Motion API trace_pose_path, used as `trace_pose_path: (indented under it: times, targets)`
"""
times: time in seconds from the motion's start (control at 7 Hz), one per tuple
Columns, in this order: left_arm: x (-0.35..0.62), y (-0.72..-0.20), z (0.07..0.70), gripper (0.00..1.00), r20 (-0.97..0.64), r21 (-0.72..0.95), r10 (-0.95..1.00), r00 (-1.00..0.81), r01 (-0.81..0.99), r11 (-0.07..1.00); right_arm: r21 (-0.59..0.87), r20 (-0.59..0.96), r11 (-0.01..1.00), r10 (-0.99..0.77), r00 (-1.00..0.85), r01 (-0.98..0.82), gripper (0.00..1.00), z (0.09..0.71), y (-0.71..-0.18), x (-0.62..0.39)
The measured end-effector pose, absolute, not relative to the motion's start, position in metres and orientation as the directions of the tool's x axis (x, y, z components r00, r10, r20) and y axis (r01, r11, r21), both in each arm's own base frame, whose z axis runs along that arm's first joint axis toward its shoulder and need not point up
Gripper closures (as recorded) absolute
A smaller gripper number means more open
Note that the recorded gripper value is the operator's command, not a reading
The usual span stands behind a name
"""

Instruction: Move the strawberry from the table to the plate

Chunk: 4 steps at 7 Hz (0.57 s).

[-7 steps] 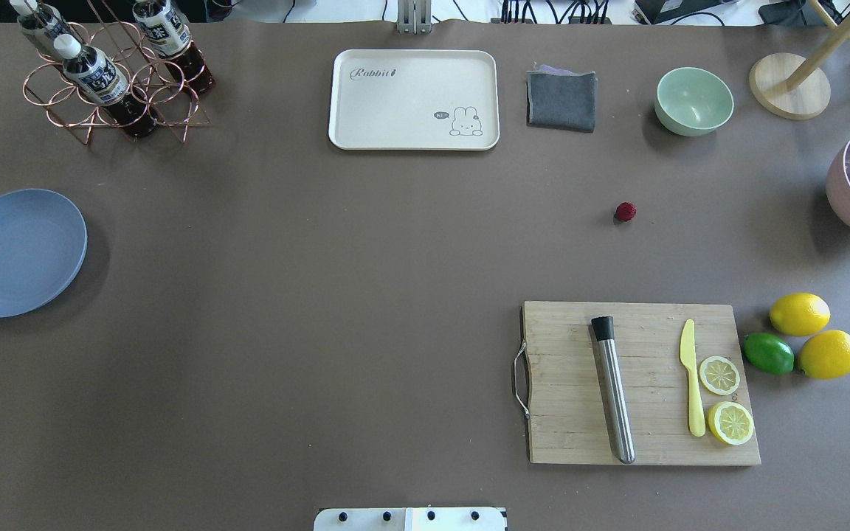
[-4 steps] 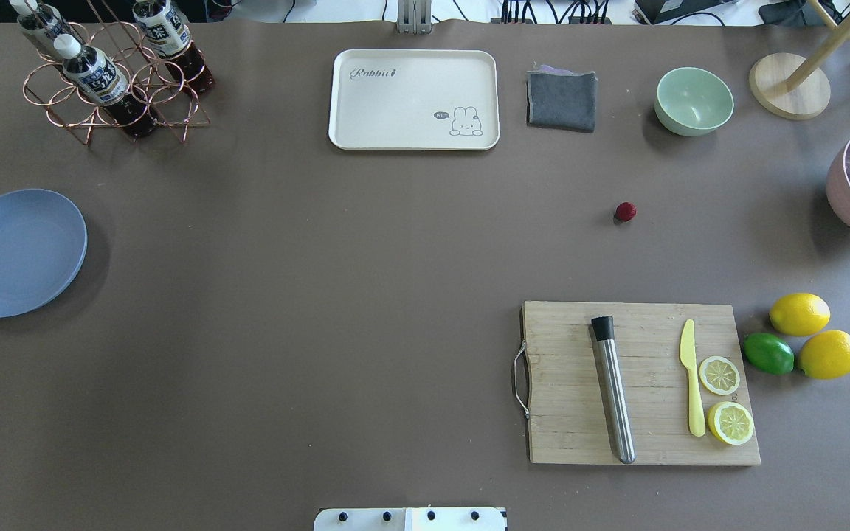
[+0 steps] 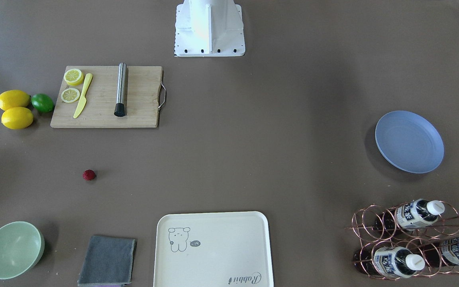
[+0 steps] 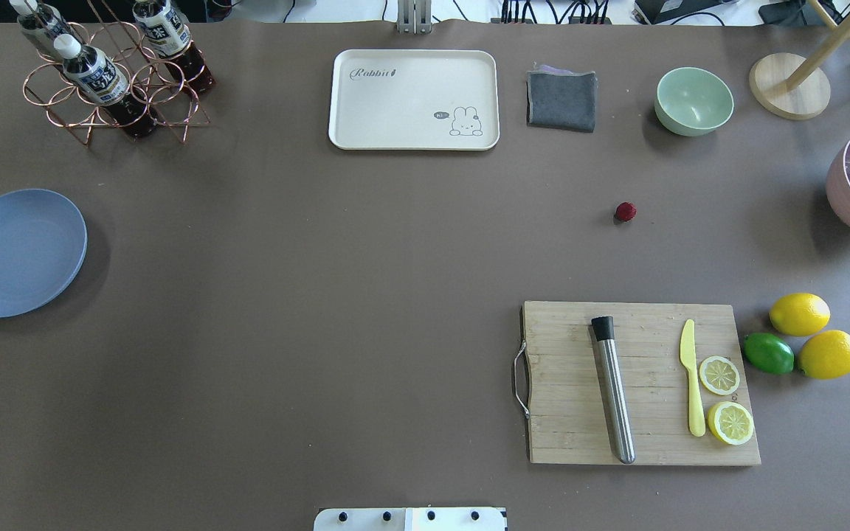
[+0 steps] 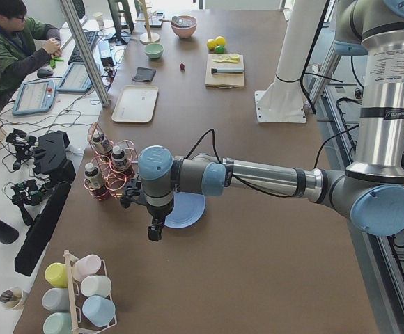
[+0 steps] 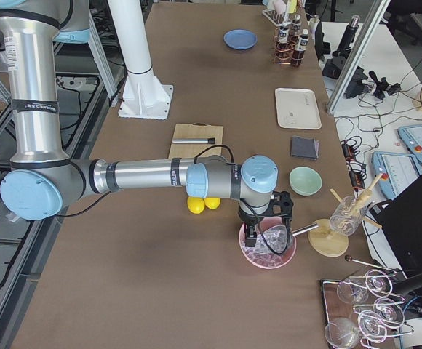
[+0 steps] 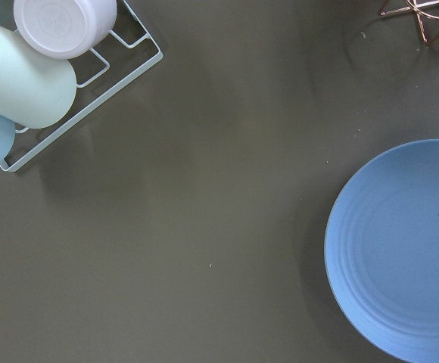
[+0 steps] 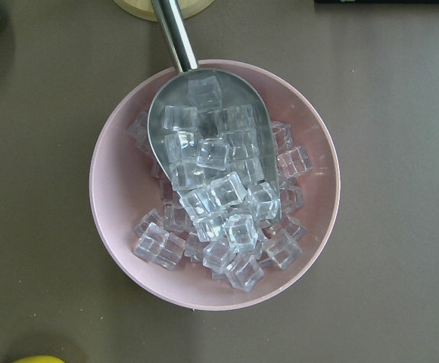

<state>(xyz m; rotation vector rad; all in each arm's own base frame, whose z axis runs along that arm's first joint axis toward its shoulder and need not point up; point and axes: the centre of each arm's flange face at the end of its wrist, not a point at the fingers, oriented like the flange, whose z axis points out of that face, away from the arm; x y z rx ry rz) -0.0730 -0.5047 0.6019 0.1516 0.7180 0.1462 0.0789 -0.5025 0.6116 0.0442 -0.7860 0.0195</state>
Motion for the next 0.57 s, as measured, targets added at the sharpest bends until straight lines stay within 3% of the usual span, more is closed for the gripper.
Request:
trace_pose_path:
  times: [0.57]
  targets:
    - [-0.073, -0.5068, 0.5994, 0.02, -0.642, 0.189, 0.182, 0.744, -0.077, 0.979, 0.032, 0.708, 0.999, 0.002, 0.706, -0.035, 0.0, 0.6111, -0.5032, 0.0789]
